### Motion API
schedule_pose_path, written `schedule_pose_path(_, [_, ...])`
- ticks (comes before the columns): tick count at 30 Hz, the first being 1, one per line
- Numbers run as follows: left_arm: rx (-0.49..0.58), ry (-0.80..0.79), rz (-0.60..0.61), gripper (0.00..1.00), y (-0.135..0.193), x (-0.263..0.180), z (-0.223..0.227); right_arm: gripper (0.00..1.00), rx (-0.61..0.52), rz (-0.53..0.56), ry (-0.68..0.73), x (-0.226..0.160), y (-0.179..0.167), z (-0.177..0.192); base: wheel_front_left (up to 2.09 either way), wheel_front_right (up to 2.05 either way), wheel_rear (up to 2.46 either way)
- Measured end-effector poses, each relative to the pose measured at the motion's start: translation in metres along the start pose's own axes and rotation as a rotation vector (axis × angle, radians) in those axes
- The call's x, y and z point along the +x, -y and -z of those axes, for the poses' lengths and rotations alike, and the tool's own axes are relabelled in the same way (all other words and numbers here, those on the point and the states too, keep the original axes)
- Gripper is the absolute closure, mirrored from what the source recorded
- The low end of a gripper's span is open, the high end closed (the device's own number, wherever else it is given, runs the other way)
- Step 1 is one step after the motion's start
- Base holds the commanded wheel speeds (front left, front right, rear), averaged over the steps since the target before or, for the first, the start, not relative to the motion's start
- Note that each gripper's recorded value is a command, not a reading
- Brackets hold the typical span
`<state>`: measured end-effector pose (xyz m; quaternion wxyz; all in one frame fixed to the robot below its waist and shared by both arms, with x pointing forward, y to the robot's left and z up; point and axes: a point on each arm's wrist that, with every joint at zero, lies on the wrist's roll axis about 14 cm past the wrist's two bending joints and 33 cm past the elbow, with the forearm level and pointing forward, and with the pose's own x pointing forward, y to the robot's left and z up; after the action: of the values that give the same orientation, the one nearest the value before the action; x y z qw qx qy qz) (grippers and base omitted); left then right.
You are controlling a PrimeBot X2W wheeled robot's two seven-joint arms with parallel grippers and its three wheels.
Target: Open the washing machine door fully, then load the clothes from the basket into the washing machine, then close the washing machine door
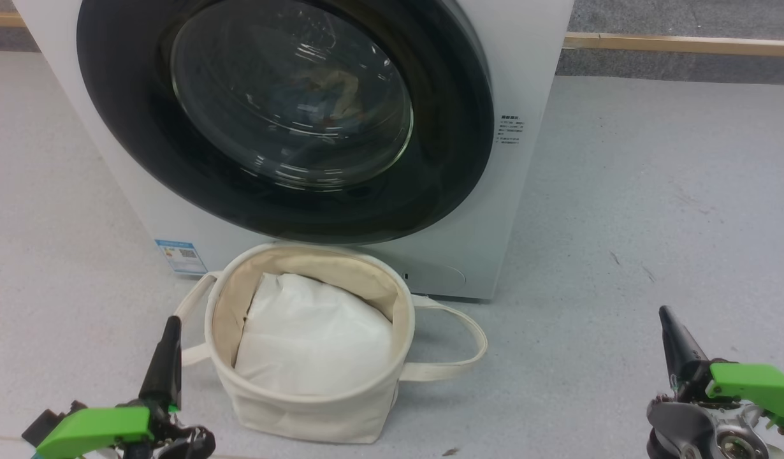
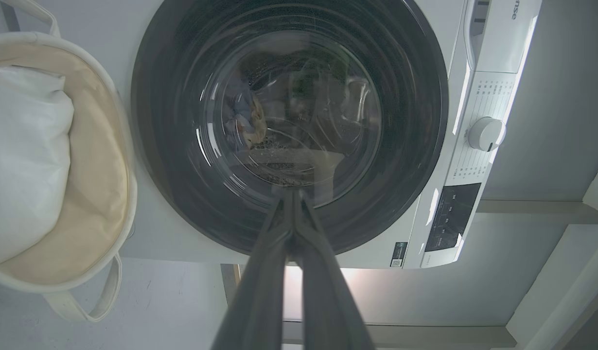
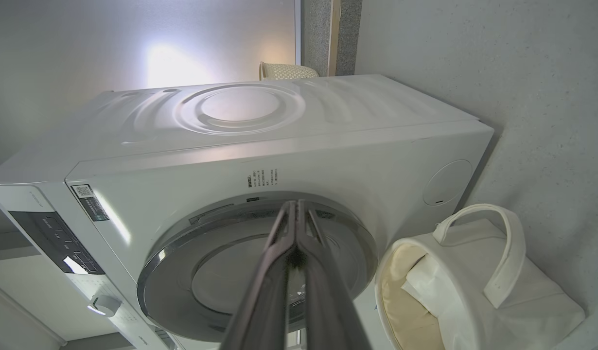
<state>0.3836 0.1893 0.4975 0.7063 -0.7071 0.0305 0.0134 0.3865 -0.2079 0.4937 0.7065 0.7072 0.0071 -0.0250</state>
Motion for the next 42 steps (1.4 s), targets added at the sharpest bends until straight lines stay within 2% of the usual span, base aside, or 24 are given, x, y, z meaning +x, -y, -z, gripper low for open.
schedule_pose_path(42, [0.000, 0.000, 0.000, 1.00, 0.0000, 0.0000, 0.0001, 1.00, 0.008, 0.000, -0.005, 0.0001, 0.0000, 0.0023, 0.00, 0.00, 0.00])
